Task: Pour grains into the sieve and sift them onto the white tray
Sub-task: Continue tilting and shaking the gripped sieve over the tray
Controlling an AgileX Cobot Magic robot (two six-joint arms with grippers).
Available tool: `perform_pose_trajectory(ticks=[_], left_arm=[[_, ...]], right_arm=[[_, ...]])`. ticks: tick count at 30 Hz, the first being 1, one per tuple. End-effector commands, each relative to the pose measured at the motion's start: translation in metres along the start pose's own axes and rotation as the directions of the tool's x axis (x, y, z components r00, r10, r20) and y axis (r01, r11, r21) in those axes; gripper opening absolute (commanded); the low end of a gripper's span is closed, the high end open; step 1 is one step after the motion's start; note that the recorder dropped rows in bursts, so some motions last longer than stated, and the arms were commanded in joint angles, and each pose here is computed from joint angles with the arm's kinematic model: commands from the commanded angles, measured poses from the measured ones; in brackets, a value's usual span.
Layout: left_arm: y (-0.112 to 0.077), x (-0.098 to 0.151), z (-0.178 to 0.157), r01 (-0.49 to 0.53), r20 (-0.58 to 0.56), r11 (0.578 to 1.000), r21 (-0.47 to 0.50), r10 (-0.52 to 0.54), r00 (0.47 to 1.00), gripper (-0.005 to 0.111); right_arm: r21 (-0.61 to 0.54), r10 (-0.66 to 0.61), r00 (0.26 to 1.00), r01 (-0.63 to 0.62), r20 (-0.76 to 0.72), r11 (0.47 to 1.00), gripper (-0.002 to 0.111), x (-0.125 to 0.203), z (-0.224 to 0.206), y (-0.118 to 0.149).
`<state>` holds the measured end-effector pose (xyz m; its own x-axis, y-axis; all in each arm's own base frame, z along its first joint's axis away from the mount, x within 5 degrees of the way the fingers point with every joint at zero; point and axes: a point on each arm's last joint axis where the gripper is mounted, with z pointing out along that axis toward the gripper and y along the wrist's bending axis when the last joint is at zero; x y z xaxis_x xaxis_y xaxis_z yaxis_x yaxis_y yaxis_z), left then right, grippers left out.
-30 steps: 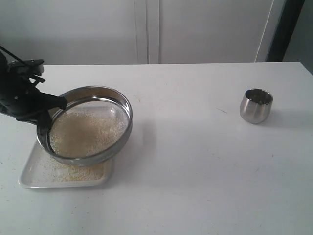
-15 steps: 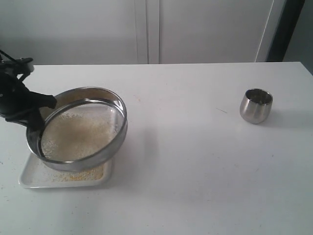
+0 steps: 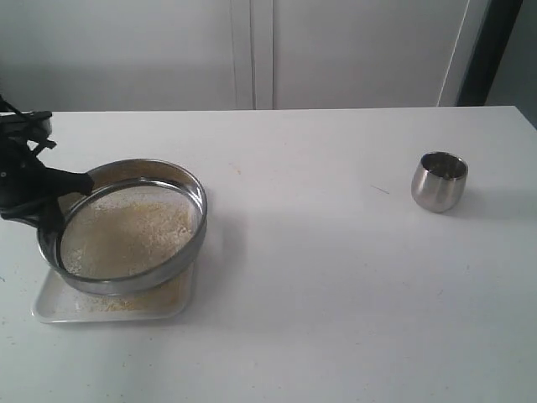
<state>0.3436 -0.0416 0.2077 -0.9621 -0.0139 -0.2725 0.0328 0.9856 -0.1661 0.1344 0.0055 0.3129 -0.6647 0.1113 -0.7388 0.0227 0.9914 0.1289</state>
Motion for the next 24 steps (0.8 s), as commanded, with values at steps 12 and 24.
perform_pose_trajectory(ticks=[12, 24], left_arm=[[-0.004, 0.002, -0.003, -0.195, 0.015, 0.981, 0.002, 0.195, 0.981, 0.0], [0.012, -0.001, -0.013, 0.093, 0.059, 0.996, -0.003, -0.093, 0.994, 0.0]], right_arm=[[-0.002, 0.021, 1.0, -0.021, 0.01, 1.0, 0.0, 0.0, -0.001, 0.0], [-0.002, 0.021, 1.0, -0.021, 0.01, 1.0, 0.0, 0.0, -0.001, 0.0]])
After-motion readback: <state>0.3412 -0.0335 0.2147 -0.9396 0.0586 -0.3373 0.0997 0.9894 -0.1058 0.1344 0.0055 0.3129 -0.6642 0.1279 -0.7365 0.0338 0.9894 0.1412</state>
